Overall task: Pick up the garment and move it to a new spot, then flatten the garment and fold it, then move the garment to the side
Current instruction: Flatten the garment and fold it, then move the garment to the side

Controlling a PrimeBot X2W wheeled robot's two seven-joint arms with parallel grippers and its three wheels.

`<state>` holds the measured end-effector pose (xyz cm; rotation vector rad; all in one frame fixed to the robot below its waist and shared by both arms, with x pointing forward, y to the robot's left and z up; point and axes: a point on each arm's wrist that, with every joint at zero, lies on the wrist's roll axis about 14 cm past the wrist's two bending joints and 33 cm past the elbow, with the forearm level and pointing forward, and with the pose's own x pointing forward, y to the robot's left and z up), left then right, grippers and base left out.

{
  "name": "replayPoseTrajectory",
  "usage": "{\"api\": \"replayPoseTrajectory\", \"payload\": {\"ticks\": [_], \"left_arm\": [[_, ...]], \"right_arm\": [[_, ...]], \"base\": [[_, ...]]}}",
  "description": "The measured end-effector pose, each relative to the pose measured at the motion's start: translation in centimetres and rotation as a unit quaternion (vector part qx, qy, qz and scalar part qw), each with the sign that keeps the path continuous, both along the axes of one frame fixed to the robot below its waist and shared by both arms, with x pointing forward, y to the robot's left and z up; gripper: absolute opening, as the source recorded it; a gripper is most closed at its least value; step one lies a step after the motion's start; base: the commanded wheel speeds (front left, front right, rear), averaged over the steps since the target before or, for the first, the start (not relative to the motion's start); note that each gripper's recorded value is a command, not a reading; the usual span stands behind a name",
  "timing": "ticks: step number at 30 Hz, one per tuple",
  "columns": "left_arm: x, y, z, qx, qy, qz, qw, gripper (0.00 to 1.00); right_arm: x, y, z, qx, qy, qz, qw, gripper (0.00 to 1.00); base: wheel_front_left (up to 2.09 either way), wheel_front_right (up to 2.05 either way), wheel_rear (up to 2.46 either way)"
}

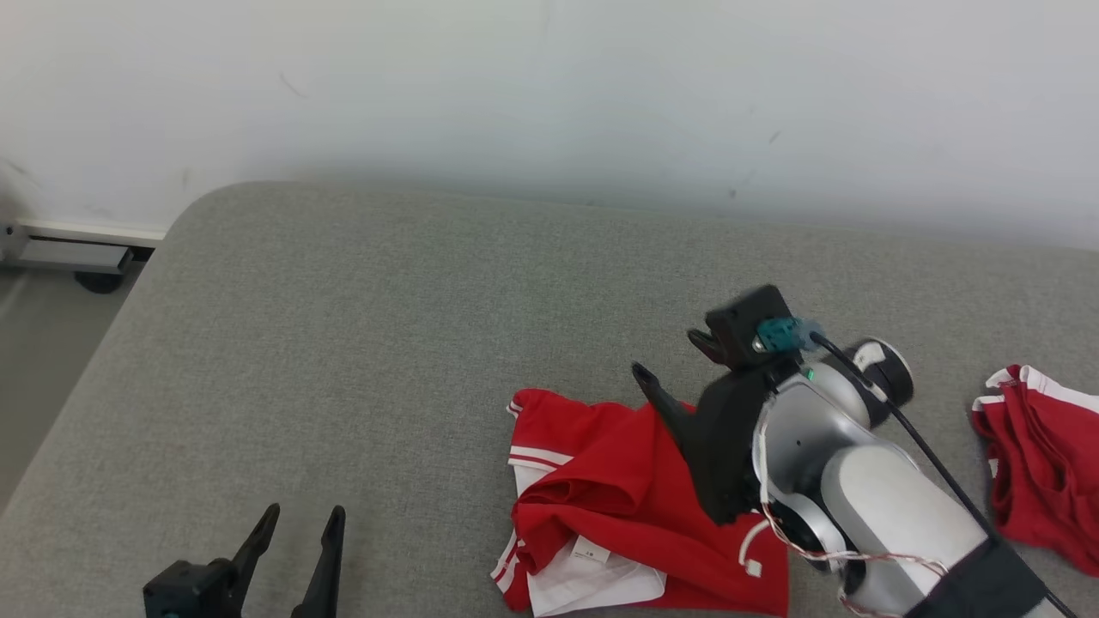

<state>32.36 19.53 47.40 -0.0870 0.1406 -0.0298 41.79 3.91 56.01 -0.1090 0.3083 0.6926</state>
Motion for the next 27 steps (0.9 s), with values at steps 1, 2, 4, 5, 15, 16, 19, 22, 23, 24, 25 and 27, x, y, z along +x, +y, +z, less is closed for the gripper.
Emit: {"api": "replayPoseTrajectory", "payload": {"ticks": [1,2,4,5,15,16,19,22,23,24,25,27], "left_arm": [[-0.2,-0.1,-0.2,0.001,0.003,-0.001,1.000,1.00],[-0.2,-0.1,-0.3,0.001,0.005,-0.002,1.000,1.00],[-0.3,-0.5,-0.3,0.001,0.005,-0.009,1.000,1.00],[-0.1,-0.8,-0.2,0.001,0.002,-0.013,1.000,1.00],[1.0,-2.8,0.3,-0.002,-0.004,-0.046,0.999,1.00],[1.0,-2.9,0.2,-0.002,-0.002,-0.048,0.999,1.00],[1.2,-3.4,-0.3,-0.004,0.008,-0.055,0.998,1.00],[1.4,-3.5,-0.6,-0.004,0.014,-0.058,0.998,1.00],[1.4,-3.4,-0.7,-0.003,0.018,-0.058,0.998,1.00],[1.5,-3.4,-0.8,-0.003,0.020,-0.057,0.998,1.00],[1.7,-3.4,-0.9,-0.002,0.021,-0.057,0.998,1.00],[2.4,-3.4,-0.6,0.000,0.017,-0.058,0.998,1.00]], "right_arm": [[0.0,-1.0,-0.5,-0.004,-0.001,-0.014,1.000,1.00],[-0.1,-2.0,-1.2,-0.010,0.005,-0.025,1.000,1.00],[-0.7,-3.8,-2.7,-0.020,0.020,-0.047,0.998,1.00],[-1.0,-4.7,-3.5,-0.024,0.029,-0.057,0.998,1.00],[-2.5,-12.9,-9.4,-0.036,0.120,-0.180,0.976,1.00],[-2.4,-13.3,-9.7,-0.033,0.126,-0.190,0.973,1.00],[-1.8,-14.4,-10.4,-0.027,0.138,-0.213,0.967,1.00],[-1.5,-14.4,-11.0,-0.020,0.153,-0.219,0.963,1.00],[-1.6,-13.9,-11.3,-0.015,0.161,-0.218,0.963,1.00],[-1.6,-13.4,-11.5,-0.011,0.168,-0.216,0.962,1.00],[-1.7,-13.1,-11.8,-0.009,0.176,-0.213,0.961,1.00],[-1.6,-12.8,-12.8,-0.006,0.197,-0.215,0.956,1.00]], "base": [[0.00,0.00,0.00],[0.00,0.00,0.00],[0.00,0.00,0.00],[0.00,0.00,0.00],[0.00,0.00,0.00],[0.00,0.00,0.00],[0.00,0.00,0.00],[0.00,0.00,0.00],[0.00,0.00,0.00],[0.00,0.00,0.00],[0.00,0.00,0.00],[0.00,0.00,0.00]]}}
